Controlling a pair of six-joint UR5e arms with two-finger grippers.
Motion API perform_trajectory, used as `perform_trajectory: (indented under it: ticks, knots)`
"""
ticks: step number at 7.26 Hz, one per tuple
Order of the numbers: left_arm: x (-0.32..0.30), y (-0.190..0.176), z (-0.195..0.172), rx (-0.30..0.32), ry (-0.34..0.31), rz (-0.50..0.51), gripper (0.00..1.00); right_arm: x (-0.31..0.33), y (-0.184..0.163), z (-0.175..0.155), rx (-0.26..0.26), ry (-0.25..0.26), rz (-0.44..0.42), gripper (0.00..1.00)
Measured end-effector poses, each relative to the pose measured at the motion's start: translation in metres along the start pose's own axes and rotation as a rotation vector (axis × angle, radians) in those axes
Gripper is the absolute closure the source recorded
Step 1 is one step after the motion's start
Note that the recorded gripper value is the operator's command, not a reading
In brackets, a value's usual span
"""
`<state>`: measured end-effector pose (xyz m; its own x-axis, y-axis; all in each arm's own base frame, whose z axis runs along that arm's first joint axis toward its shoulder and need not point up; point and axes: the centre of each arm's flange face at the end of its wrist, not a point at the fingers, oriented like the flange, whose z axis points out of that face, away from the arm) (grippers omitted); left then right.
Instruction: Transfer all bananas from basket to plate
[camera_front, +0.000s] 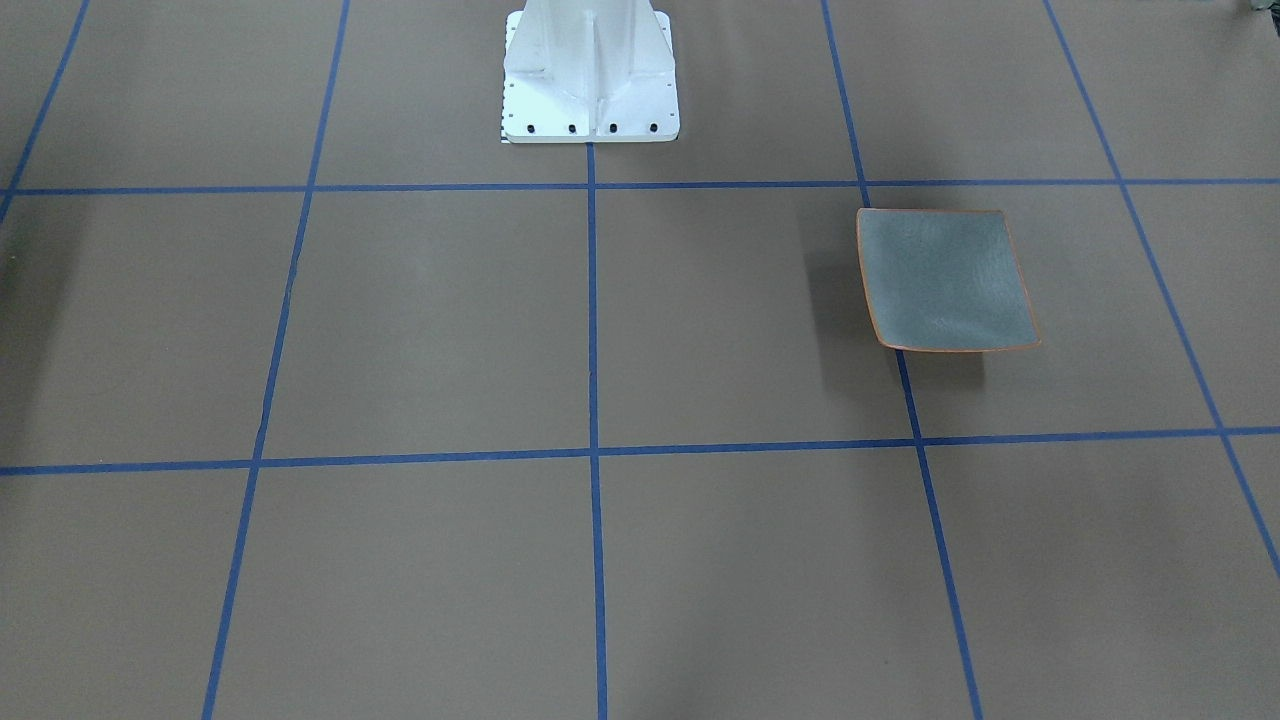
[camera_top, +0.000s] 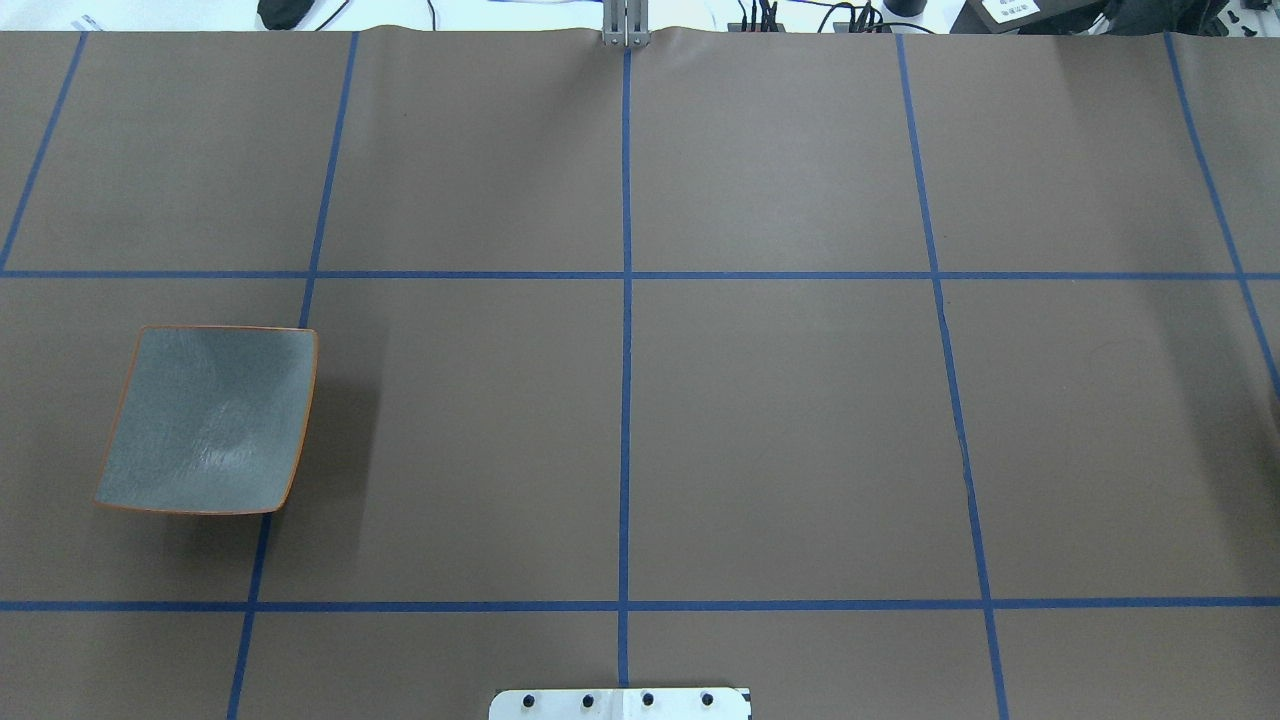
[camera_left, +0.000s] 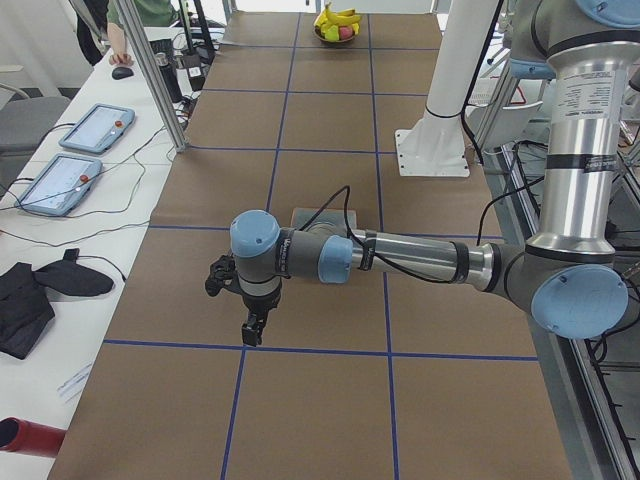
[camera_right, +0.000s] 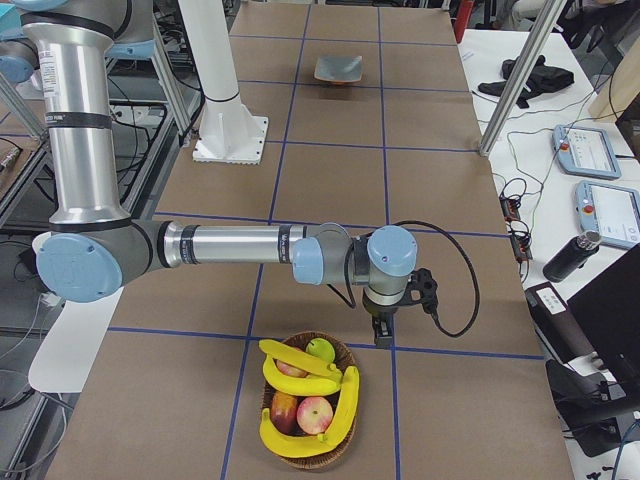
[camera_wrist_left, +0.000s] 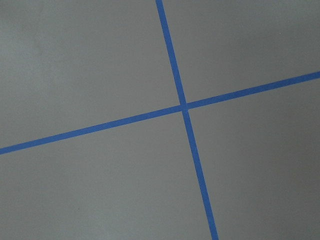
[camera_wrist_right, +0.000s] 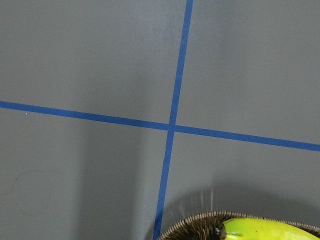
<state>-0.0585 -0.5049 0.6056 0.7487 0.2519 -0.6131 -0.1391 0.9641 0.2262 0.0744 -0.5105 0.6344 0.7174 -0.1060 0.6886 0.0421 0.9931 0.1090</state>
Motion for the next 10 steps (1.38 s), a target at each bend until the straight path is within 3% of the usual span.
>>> perform_trajectory:
  ticks: [2,5,7,10]
  knots:
    - [0.002,-0.002,-0.002,0.009,-0.001,0.008,0.0,0.002,0.022,0.001,0.002,0.021,0.042,0.01]
    - [0.003,-0.004,-0.004,0.022,-0.001,0.019,0.0,0.005,0.076,-0.003,0.012,0.139,0.281,0.01]
    - [0.005,-0.006,-0.006,0.039,-0.004,0.032,0.0,0.018,0.091,0.007,-0.002,0.188,0.4,0.01]
    - [0.006,-0.008,-0.007,0.045,-0.004,0.038,0.0,0.025,0.104,0.022,-0.038,0.18,0.443,0.01]
